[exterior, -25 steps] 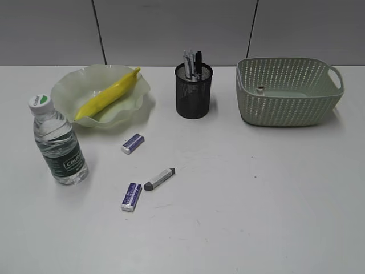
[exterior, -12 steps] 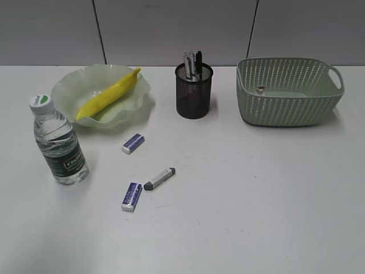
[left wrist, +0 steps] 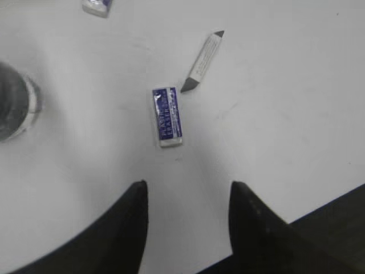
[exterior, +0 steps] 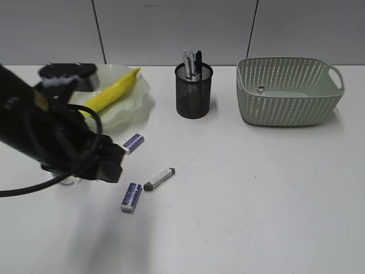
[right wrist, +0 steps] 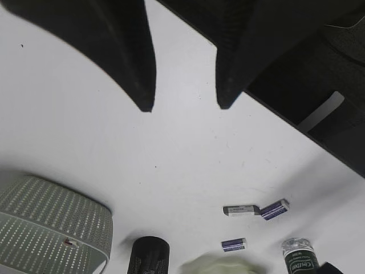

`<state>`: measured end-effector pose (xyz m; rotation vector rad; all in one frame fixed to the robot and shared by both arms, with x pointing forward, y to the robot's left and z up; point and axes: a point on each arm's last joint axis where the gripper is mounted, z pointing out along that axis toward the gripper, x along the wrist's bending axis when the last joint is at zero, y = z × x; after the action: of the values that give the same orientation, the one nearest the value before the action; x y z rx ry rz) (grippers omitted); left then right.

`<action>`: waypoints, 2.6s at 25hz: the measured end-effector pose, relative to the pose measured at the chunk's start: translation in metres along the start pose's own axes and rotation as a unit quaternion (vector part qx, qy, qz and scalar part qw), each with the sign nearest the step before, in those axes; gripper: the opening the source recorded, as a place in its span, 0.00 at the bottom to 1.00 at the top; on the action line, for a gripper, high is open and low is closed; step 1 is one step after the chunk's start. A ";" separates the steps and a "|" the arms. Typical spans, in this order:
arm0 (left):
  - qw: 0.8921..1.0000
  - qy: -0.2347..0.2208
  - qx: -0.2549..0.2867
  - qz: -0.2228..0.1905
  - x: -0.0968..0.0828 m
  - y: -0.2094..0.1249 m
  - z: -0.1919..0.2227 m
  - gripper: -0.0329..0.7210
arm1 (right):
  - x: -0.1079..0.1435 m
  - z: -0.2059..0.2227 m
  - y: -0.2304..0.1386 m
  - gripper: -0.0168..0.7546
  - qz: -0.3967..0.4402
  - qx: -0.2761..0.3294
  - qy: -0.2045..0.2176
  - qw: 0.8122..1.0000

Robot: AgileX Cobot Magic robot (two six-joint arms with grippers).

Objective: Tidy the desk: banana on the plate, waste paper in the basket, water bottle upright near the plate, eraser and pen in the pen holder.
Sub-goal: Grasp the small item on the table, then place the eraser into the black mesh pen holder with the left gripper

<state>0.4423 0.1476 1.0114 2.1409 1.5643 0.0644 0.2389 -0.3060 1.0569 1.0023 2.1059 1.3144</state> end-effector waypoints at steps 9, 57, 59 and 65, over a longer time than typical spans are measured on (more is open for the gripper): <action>0.993 0.035 0.099 0.060 -0.029 0.033 0.090 0.54 | 0.000 0.000 0.000 0.40 -0.001 0.000 0.000 1.000; 0.924 -0.096 -0.370 0.008 -0.059 0.151 0.118 0.28 | 0.000 0.000 0.000 0.40 -0.002 0.000 0.000 1.000; 0.925 -0.086 -0.370 0.001 -0.048 0.152 0.131 0.28 | 0.000 0.000 0.000 0.40 -0.002 0.000 0.000 1.000; 0.924 -0.068 -0.377 -0.014 -0.026 0.154 0.150 0.28 | 0.000 0.000 0.000 0.40 -0.002 0.000 0.000 1.000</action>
<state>0.6172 0.0363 0.9478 1.4761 1.2140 0.4266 0.2390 -0.3060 1.0569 0.9968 2.1057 1.3125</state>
